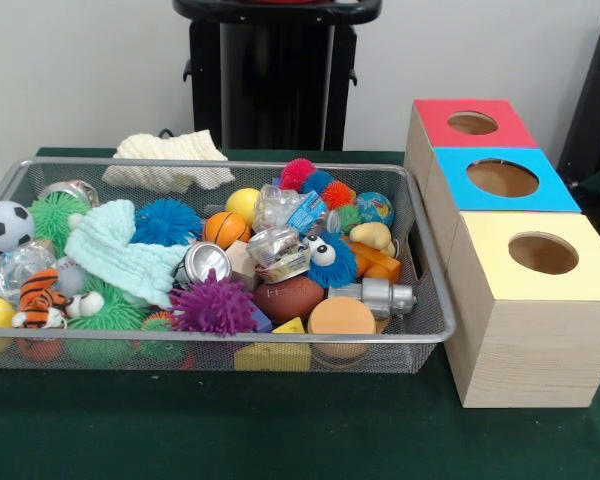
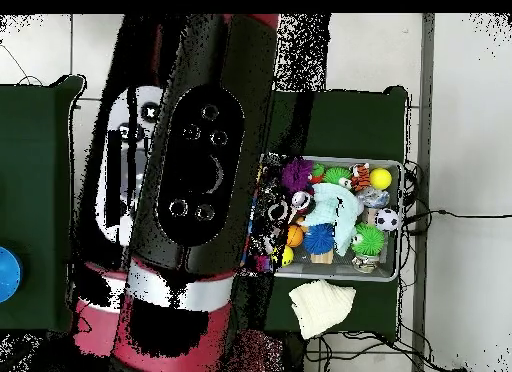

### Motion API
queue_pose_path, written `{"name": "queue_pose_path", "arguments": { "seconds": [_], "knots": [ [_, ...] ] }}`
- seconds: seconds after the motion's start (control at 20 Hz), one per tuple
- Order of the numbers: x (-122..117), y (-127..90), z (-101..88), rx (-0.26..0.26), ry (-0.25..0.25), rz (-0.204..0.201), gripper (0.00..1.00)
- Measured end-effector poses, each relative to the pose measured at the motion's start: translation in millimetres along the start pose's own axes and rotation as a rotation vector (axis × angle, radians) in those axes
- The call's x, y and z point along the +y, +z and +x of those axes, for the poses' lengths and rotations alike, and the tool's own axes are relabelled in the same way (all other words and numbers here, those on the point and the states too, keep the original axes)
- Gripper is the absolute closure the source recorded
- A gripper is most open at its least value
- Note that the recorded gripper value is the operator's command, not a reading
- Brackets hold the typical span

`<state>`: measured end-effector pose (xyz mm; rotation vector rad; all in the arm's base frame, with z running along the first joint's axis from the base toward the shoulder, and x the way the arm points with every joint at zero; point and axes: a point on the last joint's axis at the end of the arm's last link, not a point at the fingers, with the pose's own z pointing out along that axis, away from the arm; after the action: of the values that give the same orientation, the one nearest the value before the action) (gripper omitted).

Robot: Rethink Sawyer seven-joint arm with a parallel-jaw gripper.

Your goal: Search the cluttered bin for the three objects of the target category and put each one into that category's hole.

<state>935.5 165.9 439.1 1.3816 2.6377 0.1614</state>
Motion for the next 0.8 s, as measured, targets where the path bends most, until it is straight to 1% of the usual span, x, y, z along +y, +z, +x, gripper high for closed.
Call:
{"name": "queue_pose_path", "arguments": {
  "seconds": [0.05, 0.2, 0.35, 0.4, 0.45, 0.55, 0.6, 0.7, 0.75, 0.8],
  "knots": [
    [0, -17, -1.0, 0.006, -0.021, -0.006, 1.0],
    [1, -46, -2.9, -0.006, -0.065, -0.03, 1.0],
    [2, -57, -3.2, -0.024, -0.098, -0.049, 1.0],
    [4, -59, -4.3, -0.037, -0.113, -0.062, 1.0],
    [4, -59, -5.4, -0.047, -0.123, -0.07, 1.0],
    [7, -56, -10.2, -0.079, -0.148, -0.103, 1.0],
    [8, -53, -12.1, -0.091, -0.153, -0.114, 1.0],
    [11, -45, -17.3, -0.12, -0.163, -0.136, 1.0],
    [11, -41, -18.9, -0.128, -0.165, -0.141, 1.0],
    [12, -31, -23.4, -0.147, -0.168, -0.153, 1.0]
  ]
}}
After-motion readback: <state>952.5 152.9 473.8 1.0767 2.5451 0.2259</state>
